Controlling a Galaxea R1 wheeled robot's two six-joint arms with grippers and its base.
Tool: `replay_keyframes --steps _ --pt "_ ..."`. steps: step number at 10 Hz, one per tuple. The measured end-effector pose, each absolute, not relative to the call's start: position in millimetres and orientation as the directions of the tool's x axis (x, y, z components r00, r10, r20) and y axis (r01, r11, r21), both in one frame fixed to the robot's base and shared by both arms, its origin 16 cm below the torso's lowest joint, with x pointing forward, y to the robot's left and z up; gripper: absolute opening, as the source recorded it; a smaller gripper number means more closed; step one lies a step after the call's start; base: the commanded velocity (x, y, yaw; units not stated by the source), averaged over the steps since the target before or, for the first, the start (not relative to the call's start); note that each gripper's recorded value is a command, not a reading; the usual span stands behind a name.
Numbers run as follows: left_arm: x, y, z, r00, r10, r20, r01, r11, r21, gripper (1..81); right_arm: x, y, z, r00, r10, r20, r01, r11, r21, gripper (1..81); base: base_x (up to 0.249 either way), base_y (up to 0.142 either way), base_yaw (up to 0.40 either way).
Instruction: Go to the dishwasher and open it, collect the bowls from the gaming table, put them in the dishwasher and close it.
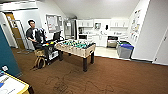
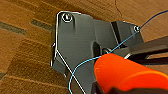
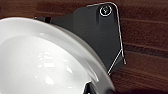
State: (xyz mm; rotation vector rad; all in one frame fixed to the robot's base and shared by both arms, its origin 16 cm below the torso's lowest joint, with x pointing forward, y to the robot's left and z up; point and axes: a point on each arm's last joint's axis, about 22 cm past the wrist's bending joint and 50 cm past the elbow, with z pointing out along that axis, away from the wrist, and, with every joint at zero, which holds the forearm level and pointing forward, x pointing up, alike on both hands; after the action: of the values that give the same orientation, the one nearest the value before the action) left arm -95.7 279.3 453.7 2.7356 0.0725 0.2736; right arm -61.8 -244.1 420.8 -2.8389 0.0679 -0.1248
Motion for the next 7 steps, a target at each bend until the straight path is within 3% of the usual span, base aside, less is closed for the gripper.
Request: replay_keyframes --steps 2,4,7 --pt "-96 277 454 0.979 0.090 0.180 0.013 -0.922 0.388 1.0 -63 -244 421 0.995 -0.059 0.077 -0.034 -0.955 -0.296 1.0 0.000 0.000 -0.396" --pt "-95 279 454 0.980 0.088 0.180 0.012 -0.923 0.385 1.0 -62 -242 421 0.995 -0.060 0.077 -0.034 -0.954 -0.299 1.0 0.000 -0.197 0.000" --pt "-93 275 454 0.978 0.093 0.187 0.013 -0.920 0.391 1.0 -63 -237 421 0.996 -0.054 0.077 -0.028 -0.952 -0.305 1.0 0.000 -0.047 0.000"
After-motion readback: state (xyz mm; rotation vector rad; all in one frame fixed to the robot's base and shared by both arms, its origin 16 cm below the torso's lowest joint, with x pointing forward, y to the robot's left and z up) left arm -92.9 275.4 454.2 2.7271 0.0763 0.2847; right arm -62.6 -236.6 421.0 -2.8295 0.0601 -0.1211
